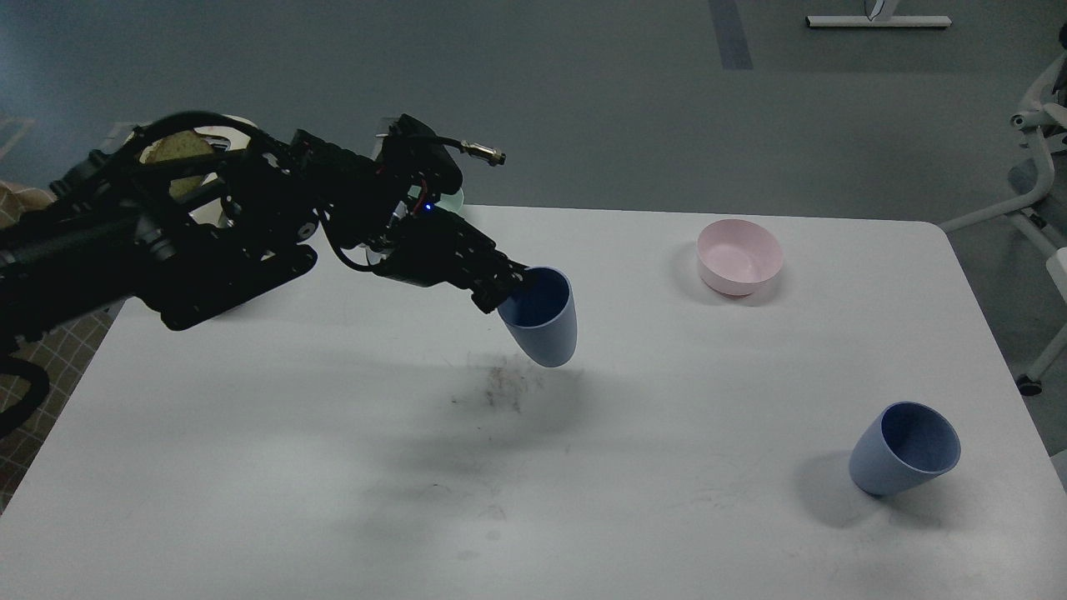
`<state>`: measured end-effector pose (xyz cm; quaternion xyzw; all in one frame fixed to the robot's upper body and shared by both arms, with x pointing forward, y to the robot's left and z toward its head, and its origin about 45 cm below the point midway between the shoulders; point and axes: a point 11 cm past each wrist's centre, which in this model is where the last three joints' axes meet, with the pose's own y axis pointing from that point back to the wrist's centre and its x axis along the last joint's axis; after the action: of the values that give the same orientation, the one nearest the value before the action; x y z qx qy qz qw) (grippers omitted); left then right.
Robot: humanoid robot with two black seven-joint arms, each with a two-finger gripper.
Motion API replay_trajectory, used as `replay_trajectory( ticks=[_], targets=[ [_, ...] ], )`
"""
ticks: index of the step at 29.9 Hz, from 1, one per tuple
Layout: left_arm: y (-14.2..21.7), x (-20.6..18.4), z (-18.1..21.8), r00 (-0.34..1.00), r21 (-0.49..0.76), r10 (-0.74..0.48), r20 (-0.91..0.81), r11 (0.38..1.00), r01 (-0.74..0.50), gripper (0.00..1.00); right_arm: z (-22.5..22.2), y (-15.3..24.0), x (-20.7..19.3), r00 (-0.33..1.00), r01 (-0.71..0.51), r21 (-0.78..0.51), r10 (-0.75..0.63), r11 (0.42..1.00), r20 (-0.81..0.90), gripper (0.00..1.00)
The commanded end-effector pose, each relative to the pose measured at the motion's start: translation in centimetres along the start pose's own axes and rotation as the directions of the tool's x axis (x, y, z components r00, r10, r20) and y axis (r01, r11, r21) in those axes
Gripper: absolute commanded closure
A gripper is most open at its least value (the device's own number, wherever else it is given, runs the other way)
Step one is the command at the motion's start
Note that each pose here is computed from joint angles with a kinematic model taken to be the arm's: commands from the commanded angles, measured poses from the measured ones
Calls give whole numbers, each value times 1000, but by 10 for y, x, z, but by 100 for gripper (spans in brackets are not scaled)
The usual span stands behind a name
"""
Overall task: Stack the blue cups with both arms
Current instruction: 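Carry the blue cup with the left gripper toward the table center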
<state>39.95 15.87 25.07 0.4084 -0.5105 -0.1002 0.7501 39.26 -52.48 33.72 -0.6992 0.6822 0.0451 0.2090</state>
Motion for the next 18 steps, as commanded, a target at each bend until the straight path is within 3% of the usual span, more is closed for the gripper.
replay_trajectory(
  ticks=[1, 13, 18],
  targets=[
    [-18, -7, -3, 999, 12, -50, 0, 999, 50, 100, 1, 2, 1, 1000, -3, -1, 3, 1000, 0, 0],
    [-48, -6, 14, 994, -12, -95, 61, 995, 96, 100, 2, 1, 0, 1000, -3, 3, 3, 1000, 9, 0],
    [-49, -8, 3, 994, 20, -102, 36, 995, 101, 100, 2, 1, 0, 1000, -2, 4, 1, 1000, 8, 0]
  ],
)
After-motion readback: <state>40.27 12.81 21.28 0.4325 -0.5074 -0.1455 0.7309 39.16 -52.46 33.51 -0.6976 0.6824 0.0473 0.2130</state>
